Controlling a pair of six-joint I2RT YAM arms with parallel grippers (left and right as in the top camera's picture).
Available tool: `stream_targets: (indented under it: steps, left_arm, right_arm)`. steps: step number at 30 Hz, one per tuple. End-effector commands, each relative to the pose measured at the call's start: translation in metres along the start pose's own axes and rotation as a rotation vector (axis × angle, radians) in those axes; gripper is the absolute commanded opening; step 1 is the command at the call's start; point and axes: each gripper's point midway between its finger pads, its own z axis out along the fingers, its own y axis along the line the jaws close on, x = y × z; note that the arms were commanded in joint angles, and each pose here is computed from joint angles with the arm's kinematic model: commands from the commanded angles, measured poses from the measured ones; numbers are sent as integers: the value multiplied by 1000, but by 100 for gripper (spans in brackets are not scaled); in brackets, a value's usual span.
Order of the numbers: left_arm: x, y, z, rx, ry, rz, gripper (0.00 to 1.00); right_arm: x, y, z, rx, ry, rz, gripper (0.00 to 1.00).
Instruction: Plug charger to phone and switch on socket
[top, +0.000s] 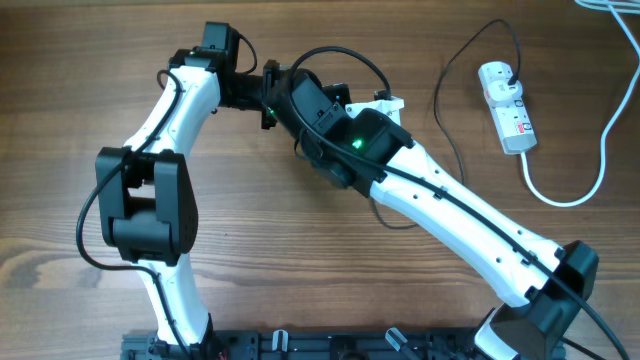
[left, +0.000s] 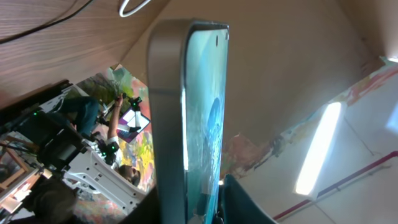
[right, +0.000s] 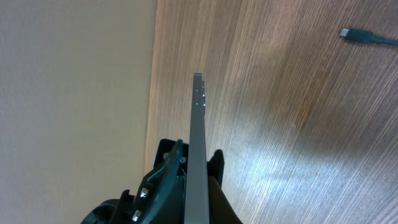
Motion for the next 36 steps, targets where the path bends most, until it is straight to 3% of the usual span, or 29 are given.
stream_targets:
  steps: [1,6,12,16,20,25,28,30,33,36]
  left_arm:
    - [16,-11,-3,21,20,41,21]
    - [16,-11,-3,21,20,41,4]
    - [16,-11,-3,21,19,40,4]
    - [12,-10,-3,11,1,42,4]
    - [-2,-1,-4,-42,-80,51,4]
    - [-17,-1,-6,-87,-141,281,4]
    - [-30,9,-9,-174,-205,468,4]
    - [-41,24,-14,-261,-263,475,4]
    - [-34,23,-14,-279,-251,569,4]
    - [-15,7,-18,-293,-281,689,4]
  right_arm:
    - [-4,16,-17,-51,22,47,4]
    - [-2,16,-17,-52,31,50,5]
    - [1,15,-18,-45,49,43,28]
    - [-8,43,-39,-164,34,-203,100]
    - [-36,69,-86,-286,-6,-441,100]
    - [-80,74,-121,-324,-60,-976,100]
    - [-119,44,-100,-156,15,-989,100]
    - [-137,21,-83,-66,145,-1039,100]
    - [-155,-6,-58,22,322,-1112,100]
    - [-172,-31,-30,173,359,-1085,100]
